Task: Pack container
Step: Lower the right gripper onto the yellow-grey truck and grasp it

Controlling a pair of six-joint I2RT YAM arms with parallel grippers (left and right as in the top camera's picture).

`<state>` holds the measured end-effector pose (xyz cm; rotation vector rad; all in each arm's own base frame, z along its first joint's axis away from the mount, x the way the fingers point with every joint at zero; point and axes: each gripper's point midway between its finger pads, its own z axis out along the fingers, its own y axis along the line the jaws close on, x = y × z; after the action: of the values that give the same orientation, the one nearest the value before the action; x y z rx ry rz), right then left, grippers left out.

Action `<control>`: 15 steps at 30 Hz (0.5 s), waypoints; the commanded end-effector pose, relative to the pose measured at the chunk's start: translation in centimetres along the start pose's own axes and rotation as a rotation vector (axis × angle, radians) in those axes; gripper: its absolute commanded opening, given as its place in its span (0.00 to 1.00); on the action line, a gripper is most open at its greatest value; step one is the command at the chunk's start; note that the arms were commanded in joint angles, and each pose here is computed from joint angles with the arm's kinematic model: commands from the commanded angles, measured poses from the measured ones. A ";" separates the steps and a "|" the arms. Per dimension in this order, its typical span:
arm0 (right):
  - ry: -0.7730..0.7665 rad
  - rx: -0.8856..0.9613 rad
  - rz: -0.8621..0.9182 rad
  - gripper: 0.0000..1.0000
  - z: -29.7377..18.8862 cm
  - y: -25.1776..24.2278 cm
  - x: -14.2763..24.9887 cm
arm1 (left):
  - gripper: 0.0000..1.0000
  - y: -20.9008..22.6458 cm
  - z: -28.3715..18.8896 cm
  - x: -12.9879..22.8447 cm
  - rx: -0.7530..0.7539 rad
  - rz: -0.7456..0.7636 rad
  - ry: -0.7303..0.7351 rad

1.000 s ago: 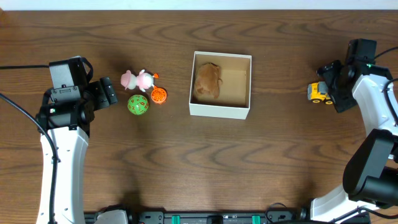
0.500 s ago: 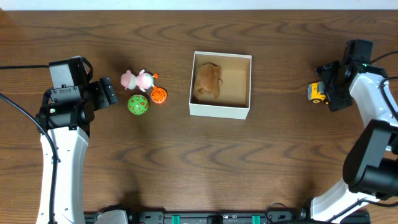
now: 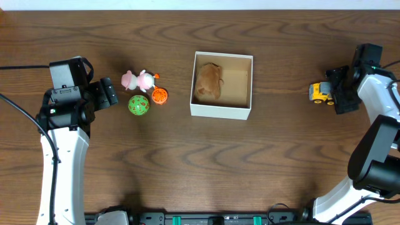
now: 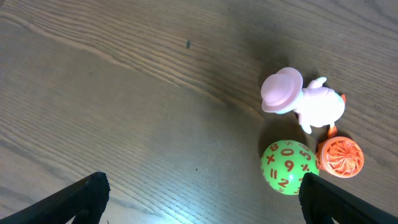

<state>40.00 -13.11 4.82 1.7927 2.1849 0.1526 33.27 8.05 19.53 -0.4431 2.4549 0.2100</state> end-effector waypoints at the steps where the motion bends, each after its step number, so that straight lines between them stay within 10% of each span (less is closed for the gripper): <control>1: 0.000 0.021 0.002 0.88 0.5 -0.6 -0.2 | 0.98 0.1 -0.4 -0.7 -0.001 0.000 -0.016; 15: 0.057 0.092 -0.022 0.78 3.2 -2.0 1.2 | 0.98 0.1 -0.4 -0.7 -0.001 0.000 -0.016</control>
<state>39.18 -12.89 1.64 1.8286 2.2628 0.1082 33.28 8.05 19.54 -0.4431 2.4545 0.2099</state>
